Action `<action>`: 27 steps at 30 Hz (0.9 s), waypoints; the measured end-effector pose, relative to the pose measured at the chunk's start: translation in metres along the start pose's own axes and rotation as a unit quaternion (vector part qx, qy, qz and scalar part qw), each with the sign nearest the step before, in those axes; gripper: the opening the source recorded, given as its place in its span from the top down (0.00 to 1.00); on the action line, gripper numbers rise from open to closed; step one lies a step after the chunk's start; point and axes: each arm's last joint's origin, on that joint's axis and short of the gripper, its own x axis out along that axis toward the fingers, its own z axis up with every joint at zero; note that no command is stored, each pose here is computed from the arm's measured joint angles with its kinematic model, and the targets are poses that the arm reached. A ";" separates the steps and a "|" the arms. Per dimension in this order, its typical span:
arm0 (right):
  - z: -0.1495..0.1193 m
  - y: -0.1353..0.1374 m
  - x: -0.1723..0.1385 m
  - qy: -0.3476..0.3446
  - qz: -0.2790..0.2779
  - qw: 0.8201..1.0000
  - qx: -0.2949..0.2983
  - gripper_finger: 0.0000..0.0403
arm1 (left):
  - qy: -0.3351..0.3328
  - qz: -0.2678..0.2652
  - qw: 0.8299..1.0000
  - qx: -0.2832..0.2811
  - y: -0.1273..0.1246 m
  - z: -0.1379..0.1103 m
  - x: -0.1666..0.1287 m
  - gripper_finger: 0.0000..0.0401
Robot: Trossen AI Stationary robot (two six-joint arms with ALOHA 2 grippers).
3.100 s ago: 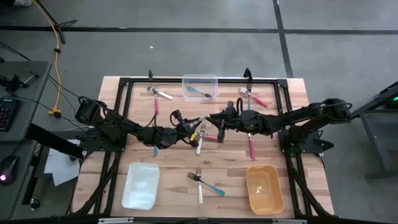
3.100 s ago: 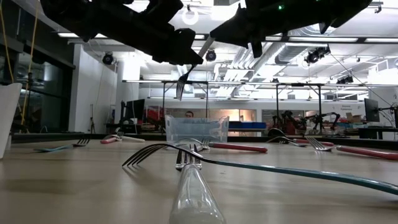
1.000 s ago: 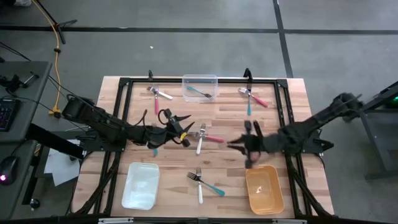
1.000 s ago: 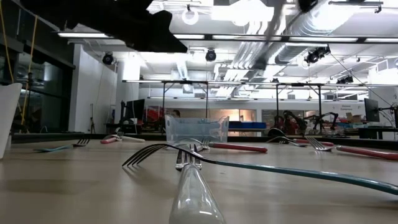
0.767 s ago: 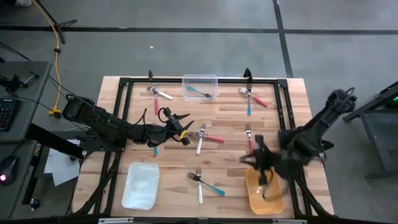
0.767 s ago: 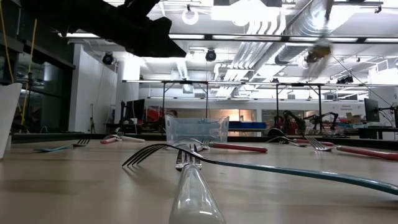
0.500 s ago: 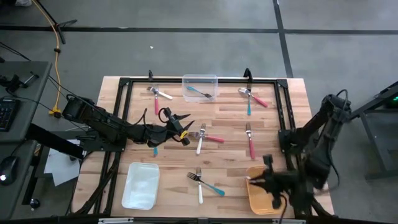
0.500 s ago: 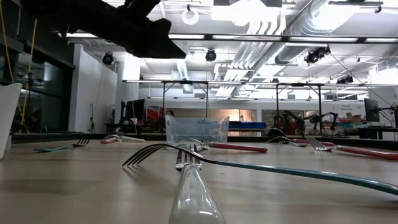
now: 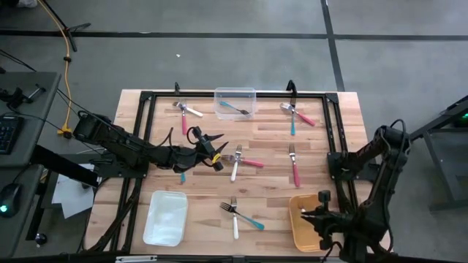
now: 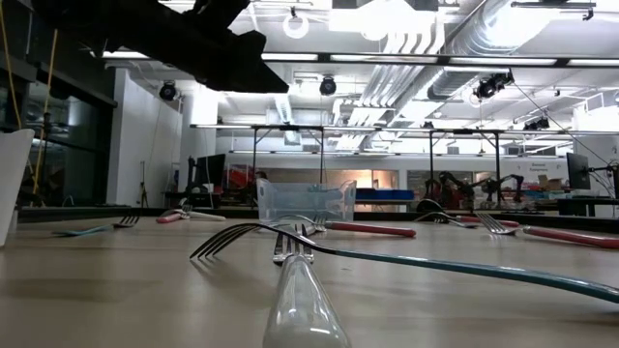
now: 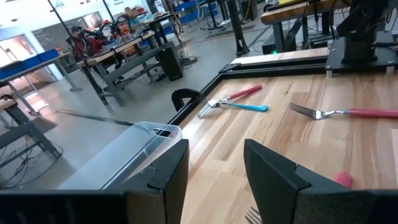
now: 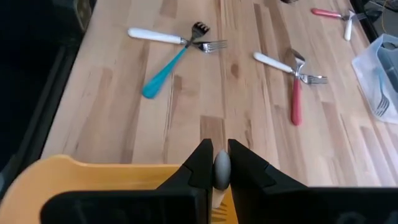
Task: Sort silverware by color (type)
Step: Put the white fork into the yellow bin
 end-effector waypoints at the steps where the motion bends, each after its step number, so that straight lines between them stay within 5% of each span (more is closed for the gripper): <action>1: -0.003 0.000 0.001 0.000 -0.003 1.000 -0.001 0.94 | 0.002 0.000 1.000 0.002 0.000 0.000 0.000 0.63; 13: -0.025 0.002 0.019 -0.008 -0.013 0.999 0.050 0.93 | 0.004 -0.001 1.000 0.005 0.000 -0.001 0.000 0.63; 22: -0.027 0.002 0.020 0.019 -0.001 0.996 0.090 0.73 | 0.004 -0.001 1.000 0.004 0.000 -0.001 0.000 0.63; 27: -0.028 0.003 0.020 0.037 0.009 0.994 0.101 0.70 | 0.004 -0.001 1.000 0.004 0.000 -0.001 0.000 0.63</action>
